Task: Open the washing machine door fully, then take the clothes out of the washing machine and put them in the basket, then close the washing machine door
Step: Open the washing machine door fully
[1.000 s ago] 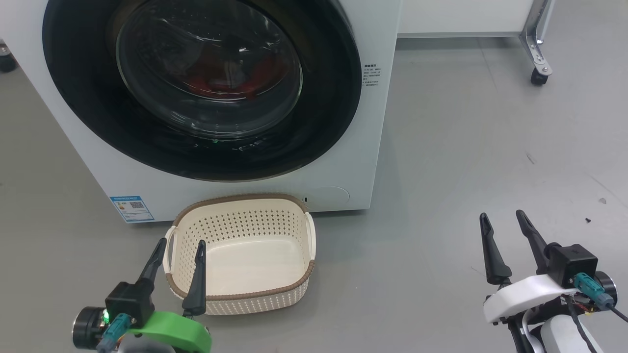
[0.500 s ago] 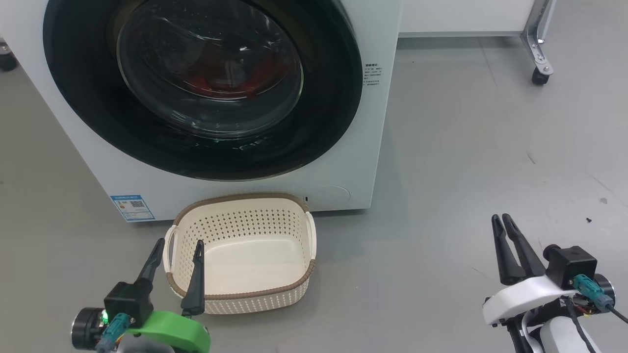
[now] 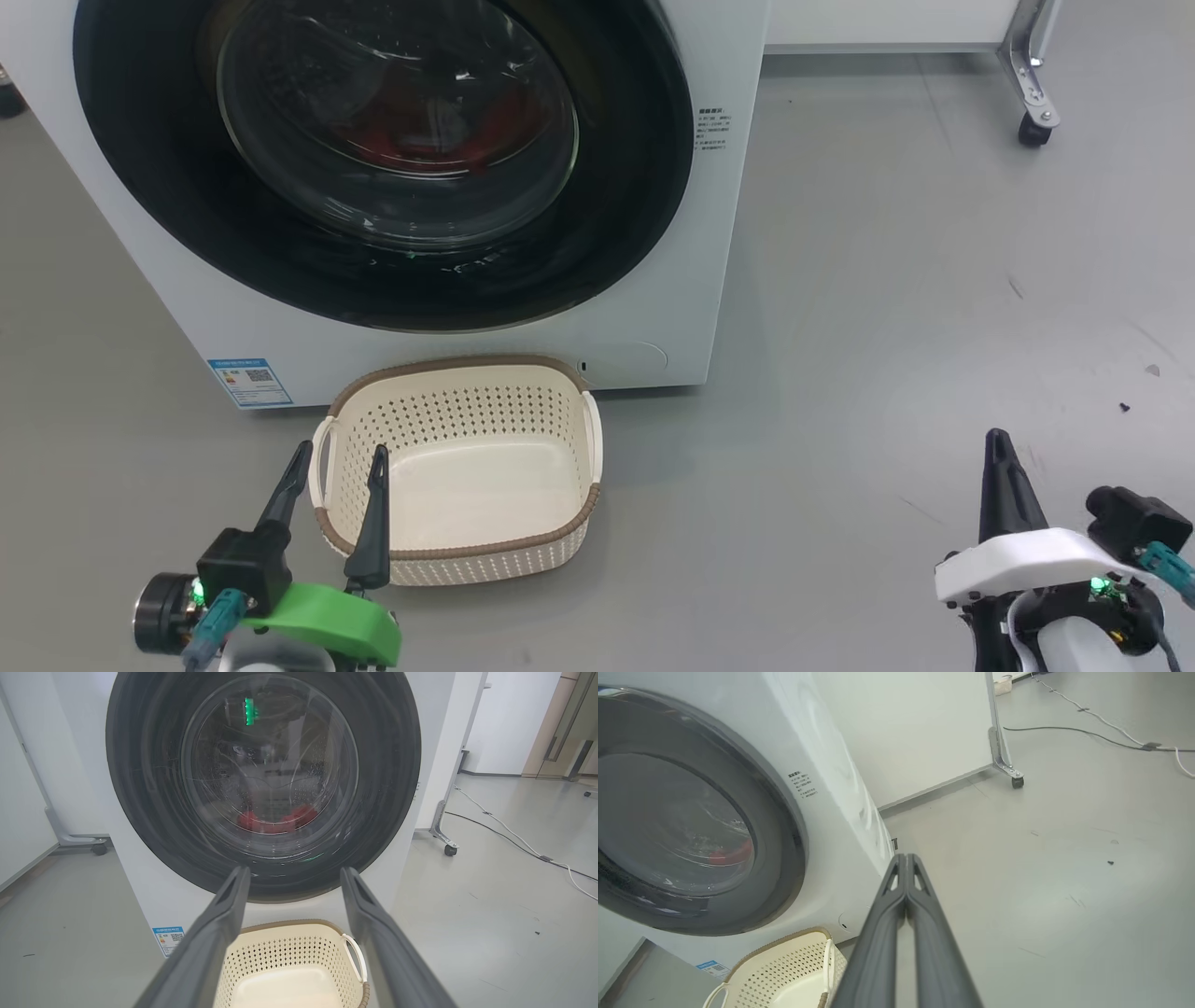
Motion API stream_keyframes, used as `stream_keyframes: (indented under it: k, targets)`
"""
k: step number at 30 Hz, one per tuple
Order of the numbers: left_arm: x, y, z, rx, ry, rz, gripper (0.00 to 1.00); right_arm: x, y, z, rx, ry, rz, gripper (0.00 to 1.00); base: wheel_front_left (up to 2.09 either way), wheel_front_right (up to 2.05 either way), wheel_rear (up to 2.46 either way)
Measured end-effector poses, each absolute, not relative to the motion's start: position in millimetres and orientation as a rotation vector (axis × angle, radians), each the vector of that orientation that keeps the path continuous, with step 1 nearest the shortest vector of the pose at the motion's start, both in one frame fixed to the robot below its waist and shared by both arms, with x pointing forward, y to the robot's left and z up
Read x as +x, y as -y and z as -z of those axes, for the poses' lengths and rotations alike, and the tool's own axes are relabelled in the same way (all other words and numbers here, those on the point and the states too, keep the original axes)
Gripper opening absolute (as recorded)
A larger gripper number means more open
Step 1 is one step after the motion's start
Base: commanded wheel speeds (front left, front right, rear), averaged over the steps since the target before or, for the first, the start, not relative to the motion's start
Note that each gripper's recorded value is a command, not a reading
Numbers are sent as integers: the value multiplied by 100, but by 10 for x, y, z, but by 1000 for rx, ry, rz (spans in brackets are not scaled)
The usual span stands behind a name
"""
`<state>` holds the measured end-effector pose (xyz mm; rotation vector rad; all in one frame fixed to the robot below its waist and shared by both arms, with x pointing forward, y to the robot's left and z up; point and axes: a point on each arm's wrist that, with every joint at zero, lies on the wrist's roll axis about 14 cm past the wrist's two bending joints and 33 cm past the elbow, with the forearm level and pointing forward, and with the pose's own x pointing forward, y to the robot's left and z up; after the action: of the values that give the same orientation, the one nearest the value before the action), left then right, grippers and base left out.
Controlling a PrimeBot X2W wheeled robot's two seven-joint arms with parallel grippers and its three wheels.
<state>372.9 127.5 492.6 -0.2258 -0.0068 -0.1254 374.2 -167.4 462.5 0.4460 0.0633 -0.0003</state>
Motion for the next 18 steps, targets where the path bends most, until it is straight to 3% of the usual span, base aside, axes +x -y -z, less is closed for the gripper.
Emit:
stream_keyframes:
  k: [9,18]
  targets:
    - [3868,-1233,-4985,-233,26,139,100,3992,1927,-4588,842,-65,130,0,0,0,0]
    - [4044,-1165,-4995,-242,36,167,100,4533,1780,-4747,1203,-107,66,0,0,0,0]
